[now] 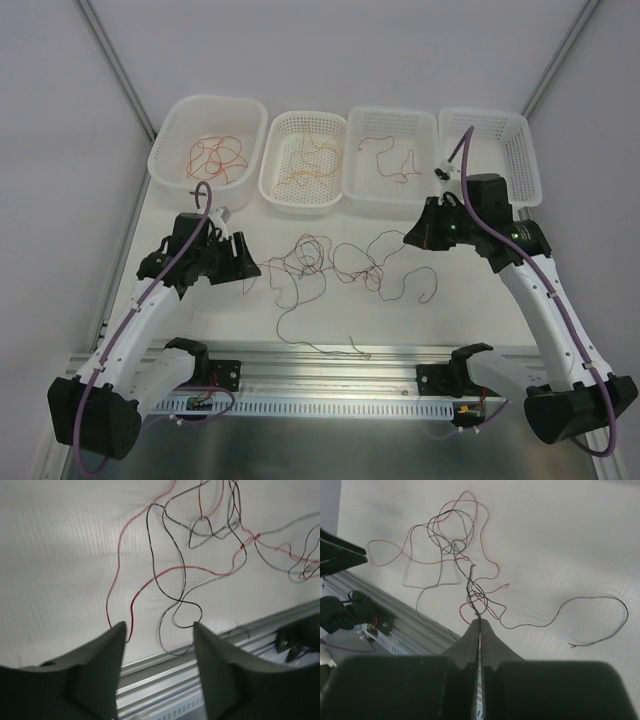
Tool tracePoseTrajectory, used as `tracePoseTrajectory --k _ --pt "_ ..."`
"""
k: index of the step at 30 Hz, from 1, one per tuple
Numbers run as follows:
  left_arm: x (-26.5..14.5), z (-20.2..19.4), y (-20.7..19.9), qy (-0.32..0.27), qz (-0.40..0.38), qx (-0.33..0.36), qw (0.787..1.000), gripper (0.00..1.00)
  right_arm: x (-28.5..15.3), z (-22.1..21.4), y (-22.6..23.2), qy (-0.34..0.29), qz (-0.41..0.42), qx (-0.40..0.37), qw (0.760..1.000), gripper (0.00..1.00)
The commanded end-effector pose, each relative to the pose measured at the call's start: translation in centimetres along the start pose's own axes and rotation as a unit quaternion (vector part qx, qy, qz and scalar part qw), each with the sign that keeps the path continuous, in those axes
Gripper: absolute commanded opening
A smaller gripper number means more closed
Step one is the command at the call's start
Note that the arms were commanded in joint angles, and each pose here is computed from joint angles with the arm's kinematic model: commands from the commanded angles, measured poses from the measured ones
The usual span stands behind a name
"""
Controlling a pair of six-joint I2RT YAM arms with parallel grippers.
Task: Untangle the cables
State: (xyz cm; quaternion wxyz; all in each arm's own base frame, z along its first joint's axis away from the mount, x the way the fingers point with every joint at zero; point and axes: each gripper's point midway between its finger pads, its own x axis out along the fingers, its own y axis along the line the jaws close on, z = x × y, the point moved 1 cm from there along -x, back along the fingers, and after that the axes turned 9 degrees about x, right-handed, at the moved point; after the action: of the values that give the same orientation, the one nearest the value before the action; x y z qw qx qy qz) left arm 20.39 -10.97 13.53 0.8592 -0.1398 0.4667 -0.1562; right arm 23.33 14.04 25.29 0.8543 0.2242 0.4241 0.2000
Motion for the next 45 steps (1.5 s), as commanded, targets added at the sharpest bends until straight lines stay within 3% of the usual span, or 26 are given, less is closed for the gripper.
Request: tracePoseTrajectory --k 1,3,5,13,17,25,30,33,34,35,38,40,44,45 --pt "-2.0 0.7 -4.5 -0.02 -0.121 0.058 0.991 0.69 -1.6 -0.1 3.6 -0.006 0.069 -0.095 0.993 0.01" --pt "-2.8 1.6 -6.3 -0.035 -0.148 0.085 0.985 0.91 -1.8 -0.6 4.9 0.006 0.095 -0.123 0.988 0.01" --pt "-3.2 1.5 -8.2 -0.034 -0.167 0.128 0.977 0.98 -2.1 -1.0 6.0 0.013 0.119 -0.142 0.983 0.01" --pt "-2.2 3.8 -14.7 -0.069 -0.217 0.289 0.93 0.97 -3.8 -1.8 9.0 0.025 0.191 -0.188 0.963 0.01" --pt "-1.2 3.8 -18.7 -0.085 -0.253 0.392 0.88 0.97 -4.3 -2.2 9.9 0.031 0.214 -0.196 0.957 0.01" --pt "2.8 3.2 -22.1 -0.076 -0.281 0.477 0.829 0.92 -4.5 -2.7 10.7 0.036 0.231 -0.197 0.952 0.01" --pt "3.5 1.8 -23.4 -0.056 -0.318 0.487 0.811 0.81 -4.7 -2.7 10.7 0.03 0.231 -0.2 0.952 0.01" --pt "3.7 1.6 -23.5 -0.051 -0.324 0.481 0.813 0.51 -4.6 -2.8 10.2 0.03 0.221 -0.198 0.955 0.01" --pt "3.5 1.7 -23.5 -0.055 -0.324 0.481 0.813 0.33 -4.6 -2.8 10.0 0.026 0.216 -0.2 0.955 0.01" --pt "3.6 1.6 -23.3 -0.054 -0.32 0.48 0.815 0.23 -4.4 -2.9 9.7 0.028 0.21 -0.199 0.957 0.01" --pt "3.2 1.7 -22.6 -0.065 -0.304 0.478 0.821 0.0 -4.0 -2.9 8.4 0.023 0.178 -0.198 0.964 0.01" --pt "2.4 2.5 -21.9 -0.084 -0.284 0.474 0.83 0.0 -3.5 -2.6 7.2 0.017 0.144 -0.19 0.971 0.01" --pt "1.3 4.0 -19.1 -0.111 -0.244 0.415 0.87 0.0 -2.8 -1.0 3.3 -0.007 0.05 -0.139 0.989 0.01" --pt "0.2 5.6 -17.7 -0.134 -0.229 0.375 0.888 0.0 -2.6 -0.4 1.6 -0.02 0.004 -0.117 0.993 0.01"
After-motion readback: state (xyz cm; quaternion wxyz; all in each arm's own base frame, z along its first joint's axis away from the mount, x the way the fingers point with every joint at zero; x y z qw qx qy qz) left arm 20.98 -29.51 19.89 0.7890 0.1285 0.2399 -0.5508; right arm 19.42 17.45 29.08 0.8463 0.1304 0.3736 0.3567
